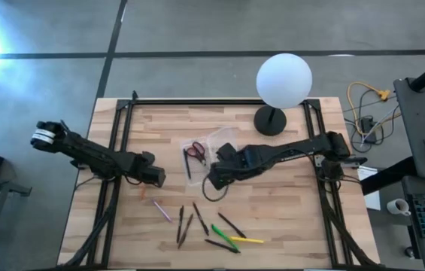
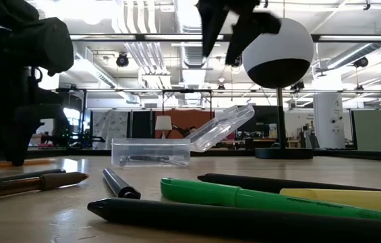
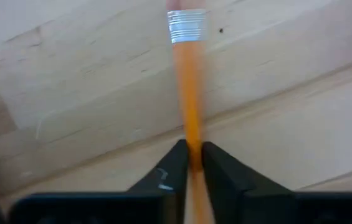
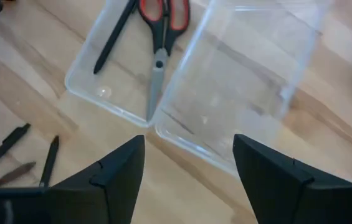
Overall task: Pick & place school supplies into a supply box
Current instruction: Put the orange pencil into the transparent supply box, then put the purple pen into the transparent supply box
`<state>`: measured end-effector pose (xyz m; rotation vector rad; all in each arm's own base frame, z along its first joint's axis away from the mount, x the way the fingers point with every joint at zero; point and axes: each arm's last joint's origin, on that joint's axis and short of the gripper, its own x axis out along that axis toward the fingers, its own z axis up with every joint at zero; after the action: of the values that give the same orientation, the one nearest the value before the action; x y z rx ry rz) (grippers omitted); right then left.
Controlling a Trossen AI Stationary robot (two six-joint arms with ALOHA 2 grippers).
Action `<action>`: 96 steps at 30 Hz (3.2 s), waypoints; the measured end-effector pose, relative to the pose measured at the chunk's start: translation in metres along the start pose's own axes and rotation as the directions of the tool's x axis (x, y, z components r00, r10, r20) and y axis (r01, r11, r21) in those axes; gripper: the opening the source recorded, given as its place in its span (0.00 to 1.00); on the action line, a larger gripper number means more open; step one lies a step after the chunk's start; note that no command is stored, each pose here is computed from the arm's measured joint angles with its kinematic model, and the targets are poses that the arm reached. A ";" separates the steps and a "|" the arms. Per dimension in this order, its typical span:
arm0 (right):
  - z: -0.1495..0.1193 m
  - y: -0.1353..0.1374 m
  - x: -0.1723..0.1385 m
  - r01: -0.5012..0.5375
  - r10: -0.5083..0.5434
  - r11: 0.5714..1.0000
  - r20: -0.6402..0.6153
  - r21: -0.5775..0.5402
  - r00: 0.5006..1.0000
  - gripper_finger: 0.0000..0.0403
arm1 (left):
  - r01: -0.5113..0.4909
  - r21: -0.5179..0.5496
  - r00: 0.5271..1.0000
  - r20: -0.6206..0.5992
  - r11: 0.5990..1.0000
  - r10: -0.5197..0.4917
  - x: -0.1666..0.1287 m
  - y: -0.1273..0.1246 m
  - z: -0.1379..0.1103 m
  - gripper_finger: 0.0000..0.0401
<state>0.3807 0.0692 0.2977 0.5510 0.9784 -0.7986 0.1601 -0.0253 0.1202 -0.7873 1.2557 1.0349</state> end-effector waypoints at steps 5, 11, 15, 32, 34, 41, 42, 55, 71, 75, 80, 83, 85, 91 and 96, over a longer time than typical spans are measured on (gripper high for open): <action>-0.008 -0.019 -0.040 0.028 -0.032 0.998 0.076 0.058 0.997 0.55 | 0.001 -0.015 1.000 -0.001 1.000 -0.001 -0.001 -0.001 0.002 0.03; -0.018 -0.043 -0.086 0.012 -0.044 0.987 0.204 0.159 0.978 0.53 | 0.116 -0.069 0.993 0.045 0.991 -0.113 -0.022 -0.009 0.009 0.01; -0.023 -0.056 -0.106 -0.014 -0.052 0.975 0.288 0.222 0.956 0.53 | 0.375 -0.166 0.918 0.201 0.912 -0.341 -0.054 -0.016 0.019 0.01; -0.032 -0.058 -0.099 0.029 -0.110 0.965 0.302 0.260 0.947 0.53 | 0.677 -0.127 0.702 0.408 0.725 -0.584 -0.096 -0.059 0.062 0.00; -0.032 -0.059 -0.099 0.027 -0.106 0.965 0.292 0.262 0.951 0.53 | 0.647 -0.093 0.724 0.386 0.757 -0.572 -0.095 -0.074 0.077 0.00; -0.039 -0.058 -0.101 0.013 -0.096 0.961 0.286 0.277 0.953 0.53 | 0.604 0.011 0.757 0.304 0.797 -0.578 -0.086 -0.111 0.132 0.00; -0.041 -0.058 -0.101 0.011 -0.095 0.959 0.285 0.282 0.954 0.53 | 0.596 0.020 0.763 0.296 0.803 -0.574 -0.085 -0.112 0.138 0.00; -0.052 -0.060 -0.102 0.032 -0.120 0.953 0.276 0.302 0.954 0.53 | 0.504 -0.052 0.850 0.203 0.862 -0.485 -0.048 -0.097 0.139 0.00; -0.054 -0.059 -0.102 0.038 -0.119 0.959 0.276 0.282 0.954 0.53 | 0.510 -0.087 0.847 0.223 0.856 -0.482 -0.041 -0.094 0.138 0.17; -0.057 -0.058 -0.103 0.042 -0.106 0.972 0.271 0.229 0.957 0.54 | 0.530 -0.011 0.826 0.235 0.848 -0.513 -0.057 -0.096 0.138 0.23; -0.069 -0.052 -0.096 0.084 -0.096 0.993 0.146 0.081 0.985 0.54 | 0.591 0.314 0.743 0.147 0.743 -0.653 -0.105 -0.095 0.108 0.26; -0.078 -0.044 -0.085 0.089 -0.086 0.996 0.093 -0.030 0.992 0.54 | 0.529 0.573 0.748 0.033 0.626 -0.662 -0.128 -0.086 0.066 0.26; -0.086 -0.037 -0.075 0.065 -0.059 0.991 0.055 -0.121 0.997 0.54 | 0.463 0.728 0.771 -0.047 0.507 -0.636 -0.136 -0.077 0.036 0.26; -0.104 -0.018 -0.050 -0.100 0.088 0.920 -0.048 -0.379 0.995 0.54 | 0.351 0.925 0.775 -0.202 0.143 -0.598 -0.140 -0.067 -0.030 0.26; -0.111 -0.017 -0.041 -0.118 0.090 0.881 -0.082 -0.459 0.993 0.54 | 0.249 0.969 0.843 -0.220 -0.008 -0.491 -0.115 -0.069 -0.064 0.26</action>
<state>0.2973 0.1529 0.2815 0.2076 1.1392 -0.4282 0.2007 -0.1295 0.2181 0.1385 1.1251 -0.3772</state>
